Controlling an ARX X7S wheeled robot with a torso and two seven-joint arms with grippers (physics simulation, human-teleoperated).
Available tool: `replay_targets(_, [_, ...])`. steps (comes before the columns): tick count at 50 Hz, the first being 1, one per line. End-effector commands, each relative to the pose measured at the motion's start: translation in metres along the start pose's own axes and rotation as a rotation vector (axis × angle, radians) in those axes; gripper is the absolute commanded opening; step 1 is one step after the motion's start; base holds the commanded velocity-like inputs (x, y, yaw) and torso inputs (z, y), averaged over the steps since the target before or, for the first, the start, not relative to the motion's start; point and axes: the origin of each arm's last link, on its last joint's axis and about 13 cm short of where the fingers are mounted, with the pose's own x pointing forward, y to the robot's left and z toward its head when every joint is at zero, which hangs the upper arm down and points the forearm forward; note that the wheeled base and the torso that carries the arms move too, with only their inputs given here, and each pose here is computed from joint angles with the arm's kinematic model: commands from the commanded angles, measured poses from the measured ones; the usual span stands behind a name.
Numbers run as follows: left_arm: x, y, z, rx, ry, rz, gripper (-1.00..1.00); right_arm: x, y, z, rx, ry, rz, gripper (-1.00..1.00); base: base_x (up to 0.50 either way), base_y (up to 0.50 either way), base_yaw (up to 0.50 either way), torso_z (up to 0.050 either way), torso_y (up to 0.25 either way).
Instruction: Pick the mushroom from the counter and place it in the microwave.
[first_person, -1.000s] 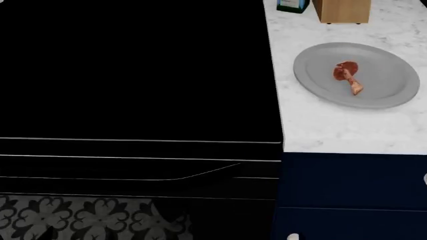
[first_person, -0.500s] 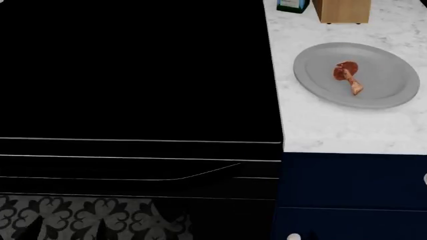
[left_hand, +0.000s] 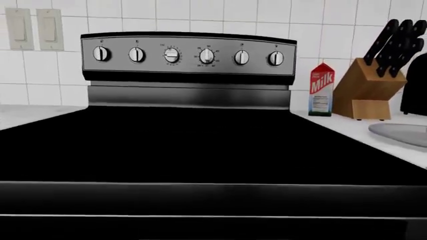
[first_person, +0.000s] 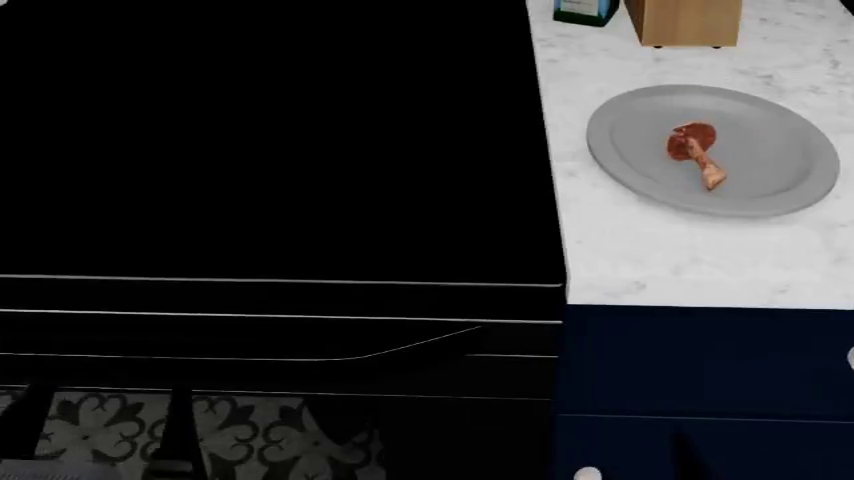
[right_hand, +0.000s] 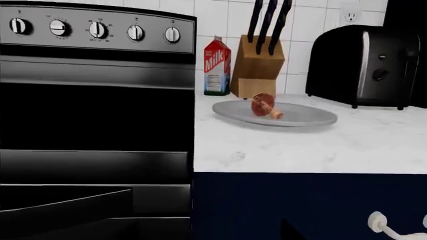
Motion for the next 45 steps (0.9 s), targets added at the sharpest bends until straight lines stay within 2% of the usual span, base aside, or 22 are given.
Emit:
replay_targets(1, [0.02,0.004,0.028,0.028,-0.067,0.017,1.0,0.002,-0.013,0.023,-0.007,-0.071,-0.047,1.0,0.0,0.0,0.0,0.0,0.0])
replay_targets(9, [0.03,0.006,0.043,-0.004,-0.081,-0.003,1.0,-0.001,-0.023,0.045,-0.022,-0.135,-0.091,1.0,0.0,0.0,0.0,0.0,0.0])
replay_targets(11, [0.031,0.006,0.045,0.011,-0.095,-0.009,1.0,-0.002,-0.025,0.049,-0.026,-0.148,-0.101,1.0,0.0,0.0,0.0,0.031,0.0])
replay_targets(31, [0.044,0.011,0.062,0.038,-0.127,-0.007,1.0,-0.012,-0.043,0.083,-0.067,-0.257,-0.193,1.0,0.0,0.0,0.0,0.05,0.0])
replay_targets(42, [0.066,0.018,0.089,0.071,-0.14,0.0,1.0,-0.016,-0.057,0.116,-0.121,-0.363,-0.268,1.0,0.0,0.0,0.0,0.05,0.0])
replay_targets(45, [0.072,0.019,0.097,0.055,-0.145,0.002,1.0,-0.018,-0.061,0.124,-0.137,-0.389,-0.285,1.0,0.0,0.0,0.0,0.05,0.0])
